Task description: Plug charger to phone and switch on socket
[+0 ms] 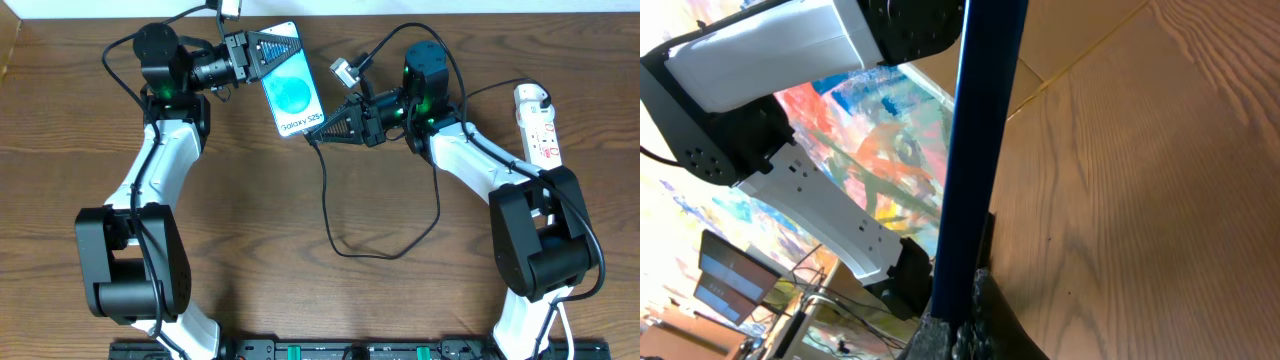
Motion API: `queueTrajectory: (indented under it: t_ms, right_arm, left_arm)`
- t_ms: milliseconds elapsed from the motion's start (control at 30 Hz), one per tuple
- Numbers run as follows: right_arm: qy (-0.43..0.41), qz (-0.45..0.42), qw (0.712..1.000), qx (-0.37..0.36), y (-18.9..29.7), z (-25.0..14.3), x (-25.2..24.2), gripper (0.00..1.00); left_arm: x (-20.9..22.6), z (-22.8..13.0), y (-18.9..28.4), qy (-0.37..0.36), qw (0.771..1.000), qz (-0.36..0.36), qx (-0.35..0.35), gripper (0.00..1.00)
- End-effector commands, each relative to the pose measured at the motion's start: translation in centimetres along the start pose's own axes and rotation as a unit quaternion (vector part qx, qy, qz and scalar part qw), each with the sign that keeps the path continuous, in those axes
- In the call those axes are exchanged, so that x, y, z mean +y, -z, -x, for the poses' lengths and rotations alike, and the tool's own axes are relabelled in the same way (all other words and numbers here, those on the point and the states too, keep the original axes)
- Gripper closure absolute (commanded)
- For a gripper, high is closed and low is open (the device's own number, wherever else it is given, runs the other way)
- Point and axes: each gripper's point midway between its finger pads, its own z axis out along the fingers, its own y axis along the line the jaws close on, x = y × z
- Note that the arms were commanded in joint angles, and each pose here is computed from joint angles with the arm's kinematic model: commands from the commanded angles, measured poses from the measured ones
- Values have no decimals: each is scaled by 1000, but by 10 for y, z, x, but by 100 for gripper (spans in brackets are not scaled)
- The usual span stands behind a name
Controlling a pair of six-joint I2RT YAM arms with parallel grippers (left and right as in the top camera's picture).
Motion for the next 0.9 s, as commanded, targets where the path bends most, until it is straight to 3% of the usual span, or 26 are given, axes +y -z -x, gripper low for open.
queueTrajectory:
  t_ms: [0,367,533,667,733,833,867]
  right_arm:
    - [5,2,1000,1,2,3,0,99]
    - [0,3,1000,2,1,2,-1,99]
    - [-26,-14,999,-11,1,2,-9,99]
    - [-96,-70,992,-46,3,3,-35,98]
    - [-160,-126,977,-69,5,-3,-60,85]
    - [-215,-200,953,-77,6,-21,-89,41]
    - [-228,-226,944,-75,5,-29,-97,33]
  left_arm:
    - [-17,-6,-4,-15,1000,-14,21,93]
    - [-3,27,22,-9,998,22,-58,93]
    - [9,51,67,40,992,48,-112,93]
    - [17,67,114,99,980,63,-160,93]
    - [18,70,135,121,975,67,-172,93]
    - [18,68,149,122,975,70,-169,93]
    - [18,67,152,122,976,71,-167,93]
